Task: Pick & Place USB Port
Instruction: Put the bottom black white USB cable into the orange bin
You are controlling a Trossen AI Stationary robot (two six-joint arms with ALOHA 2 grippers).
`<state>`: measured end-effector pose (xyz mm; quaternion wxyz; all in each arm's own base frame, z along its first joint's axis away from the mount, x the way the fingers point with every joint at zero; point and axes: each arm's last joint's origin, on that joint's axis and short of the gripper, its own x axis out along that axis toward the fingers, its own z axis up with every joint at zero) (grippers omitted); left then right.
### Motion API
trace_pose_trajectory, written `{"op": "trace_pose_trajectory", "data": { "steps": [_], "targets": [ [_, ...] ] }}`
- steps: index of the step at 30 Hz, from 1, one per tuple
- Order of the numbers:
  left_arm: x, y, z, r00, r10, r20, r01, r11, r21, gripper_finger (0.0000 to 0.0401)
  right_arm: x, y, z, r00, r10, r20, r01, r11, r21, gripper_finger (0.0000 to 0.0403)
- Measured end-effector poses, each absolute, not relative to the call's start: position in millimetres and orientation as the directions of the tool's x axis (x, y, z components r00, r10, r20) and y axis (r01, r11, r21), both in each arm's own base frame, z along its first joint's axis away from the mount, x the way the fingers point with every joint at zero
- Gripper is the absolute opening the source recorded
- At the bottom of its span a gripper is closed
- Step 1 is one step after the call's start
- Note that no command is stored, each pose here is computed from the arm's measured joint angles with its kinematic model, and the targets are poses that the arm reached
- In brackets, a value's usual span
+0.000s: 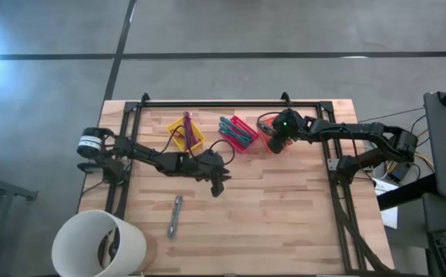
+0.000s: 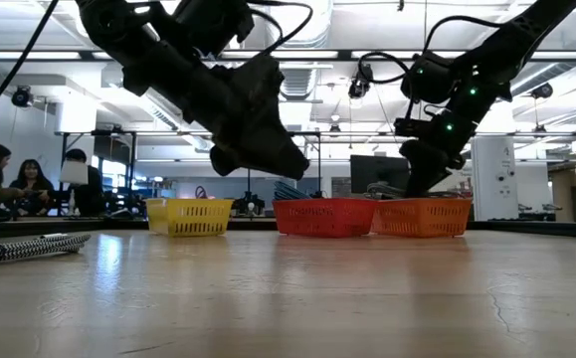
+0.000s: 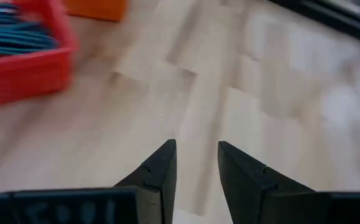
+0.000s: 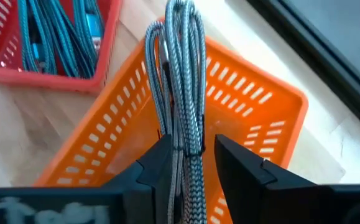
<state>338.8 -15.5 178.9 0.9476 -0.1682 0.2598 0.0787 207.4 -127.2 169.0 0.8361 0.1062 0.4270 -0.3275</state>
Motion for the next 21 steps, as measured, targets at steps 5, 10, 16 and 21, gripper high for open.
{"op": "trace_pose_trajectory", "data": {
  "steps": [5, 10, 16, 21],
  "targets": [
    [344.0, -20.5, 189.4, 0.864, -0.099, -0.493, -0.099, 0.928, -0.36, 0.011, 212.7, -130.4, 177.7, 0.448, -0.475, -0.758, 0.672, 0.738, -0.065, 0.0121],
    [346.6, -21.8, 194.1, 0.859, -0.122, -0.498, -0.078, 0.929, -0.361, 0.011, 212.3, -131.2, 178.5, 0.428, -0.497, -0.755, 0.695, 0.715, -0.077, 0.0089],
    [346.5, -21.5, 193.9, 0.857, -0.118, -0.501, -0.076, 0.934, -0.349, 0.011, 210.0, -130.6, 175.3, 0.407, -0.508, -0.759, 0.697, 0.71, -0.102, 0.0016],
    [346.1, -21.6, 193.3, 0.853, -0.117, -0.508, -0.079, 0.934, -0.348, 0.011, 213.0, -132.3, 180.2, 0.424, -0.517, -0.743, 0.733, 0.678, -0.054, 0.0011]
  ]
}}
